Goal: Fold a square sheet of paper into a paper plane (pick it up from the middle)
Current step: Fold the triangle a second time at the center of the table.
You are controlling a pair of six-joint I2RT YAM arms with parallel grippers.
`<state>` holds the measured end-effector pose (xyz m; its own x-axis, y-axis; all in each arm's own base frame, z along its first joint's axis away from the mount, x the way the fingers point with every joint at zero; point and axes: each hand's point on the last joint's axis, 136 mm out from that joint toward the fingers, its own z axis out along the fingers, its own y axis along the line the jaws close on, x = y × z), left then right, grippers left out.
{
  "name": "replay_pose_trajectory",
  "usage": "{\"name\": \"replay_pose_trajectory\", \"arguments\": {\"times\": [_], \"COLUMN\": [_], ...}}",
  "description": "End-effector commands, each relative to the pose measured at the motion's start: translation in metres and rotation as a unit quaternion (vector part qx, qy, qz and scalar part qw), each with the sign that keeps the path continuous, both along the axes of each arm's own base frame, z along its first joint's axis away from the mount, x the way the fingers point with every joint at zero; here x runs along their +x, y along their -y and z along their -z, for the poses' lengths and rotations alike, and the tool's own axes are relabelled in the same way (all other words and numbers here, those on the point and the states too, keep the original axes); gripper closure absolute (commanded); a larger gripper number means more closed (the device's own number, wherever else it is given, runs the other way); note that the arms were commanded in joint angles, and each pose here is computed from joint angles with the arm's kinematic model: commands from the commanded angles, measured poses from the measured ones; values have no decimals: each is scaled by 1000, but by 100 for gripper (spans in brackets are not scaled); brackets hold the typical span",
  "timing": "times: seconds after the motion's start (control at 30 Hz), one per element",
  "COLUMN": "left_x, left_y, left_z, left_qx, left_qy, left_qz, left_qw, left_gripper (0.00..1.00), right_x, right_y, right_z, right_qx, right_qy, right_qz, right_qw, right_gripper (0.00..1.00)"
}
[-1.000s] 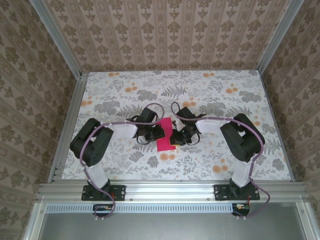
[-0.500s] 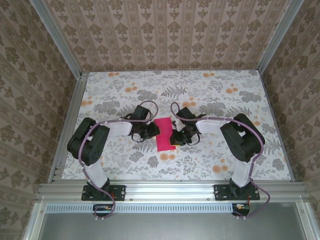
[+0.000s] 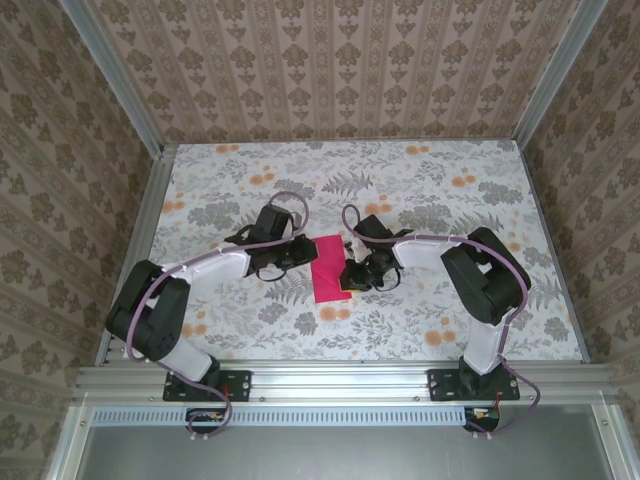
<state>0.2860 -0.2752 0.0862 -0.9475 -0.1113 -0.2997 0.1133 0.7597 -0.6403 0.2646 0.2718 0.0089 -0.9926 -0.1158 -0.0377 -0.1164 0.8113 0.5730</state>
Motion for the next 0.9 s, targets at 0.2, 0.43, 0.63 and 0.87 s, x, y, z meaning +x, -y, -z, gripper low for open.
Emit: {"name": "replay_pose_trajectory", "arguments": {"times": [0.2, 0.43, 0.63, 0.87], "left_x": [-24, -20, -23, -26], "left_y": [23, 25, 19, 16], "left_z": [36, 56, 65, 71], "left_qx": [31, 45, 63, 74], "left_qy": [-46, -77, -92, -107], "left_qz": [27, 8, -2, -6], "left_qw": [998, 996, 994, 992], "left_gripper": [86, 88, 88, 88], "right_x": [-28, -17, -4, 3], "right_y": [28, 13, -8, -23], "right_z": [36, 12, -24, -27], "right_qx": [-62, -9, 51, 63], "right_qy": [-59, -37, -6, -7], "right_qz": [19, 19, 2, -6], "right_qw": [996, 999, 999, 998], "right_gripper": [89, 88, 88, 88]}}
